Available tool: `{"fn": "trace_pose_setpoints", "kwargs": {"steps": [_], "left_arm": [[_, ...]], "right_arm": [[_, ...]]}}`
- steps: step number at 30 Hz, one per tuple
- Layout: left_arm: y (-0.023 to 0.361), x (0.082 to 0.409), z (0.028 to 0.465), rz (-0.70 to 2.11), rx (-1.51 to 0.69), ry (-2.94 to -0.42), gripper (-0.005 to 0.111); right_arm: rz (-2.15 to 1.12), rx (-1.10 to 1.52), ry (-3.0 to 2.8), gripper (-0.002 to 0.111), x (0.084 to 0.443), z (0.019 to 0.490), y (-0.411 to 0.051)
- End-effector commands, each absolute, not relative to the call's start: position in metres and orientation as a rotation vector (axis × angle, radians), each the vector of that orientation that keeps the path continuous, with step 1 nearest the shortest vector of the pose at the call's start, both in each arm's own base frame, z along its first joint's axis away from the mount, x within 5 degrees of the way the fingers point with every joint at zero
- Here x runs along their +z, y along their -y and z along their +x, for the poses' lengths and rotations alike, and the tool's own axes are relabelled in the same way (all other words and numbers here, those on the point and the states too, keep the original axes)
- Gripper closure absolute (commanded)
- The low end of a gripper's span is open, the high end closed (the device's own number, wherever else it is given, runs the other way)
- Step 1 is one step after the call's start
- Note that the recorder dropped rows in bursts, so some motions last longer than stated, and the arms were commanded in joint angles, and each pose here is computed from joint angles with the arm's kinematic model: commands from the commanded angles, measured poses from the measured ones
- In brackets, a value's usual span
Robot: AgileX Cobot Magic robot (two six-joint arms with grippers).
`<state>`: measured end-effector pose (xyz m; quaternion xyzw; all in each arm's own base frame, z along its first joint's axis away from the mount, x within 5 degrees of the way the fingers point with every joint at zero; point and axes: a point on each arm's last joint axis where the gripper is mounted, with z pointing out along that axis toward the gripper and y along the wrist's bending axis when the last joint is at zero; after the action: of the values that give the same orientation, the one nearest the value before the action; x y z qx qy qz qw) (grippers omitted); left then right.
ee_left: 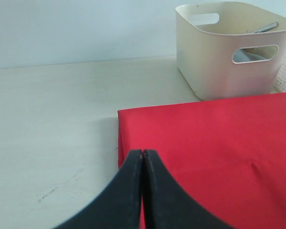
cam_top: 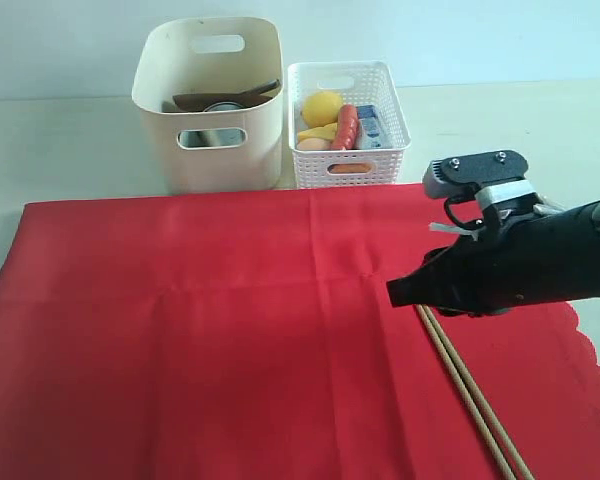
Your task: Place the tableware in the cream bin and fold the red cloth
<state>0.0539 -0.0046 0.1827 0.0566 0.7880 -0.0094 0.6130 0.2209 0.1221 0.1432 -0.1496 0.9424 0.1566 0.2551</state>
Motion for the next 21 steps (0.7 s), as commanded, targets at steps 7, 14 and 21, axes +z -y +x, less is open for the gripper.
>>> {"fn": "trace_pose_setpoints", "kwargs": {"steps": [7,14,21], "left_arm": [[0.005,0.184,0.054,0.125,-0.025,-1.803,0.104],[0.005,0.184,0.054,0.125,-0.025,-1.803,0.104],[0.005,0.184,0.054,0.125,-0.025,-1.803,0.104]], "right_arm": [[-0.542,0.361,-2.651,0.058,0.120,0.218,-0.121],[-0.553,0.283,-2.707,0.058,0.099,0.220,-0.118],[-0.564,0.281,-2.707,0.083,0.099,0.220,-0.118]]}}
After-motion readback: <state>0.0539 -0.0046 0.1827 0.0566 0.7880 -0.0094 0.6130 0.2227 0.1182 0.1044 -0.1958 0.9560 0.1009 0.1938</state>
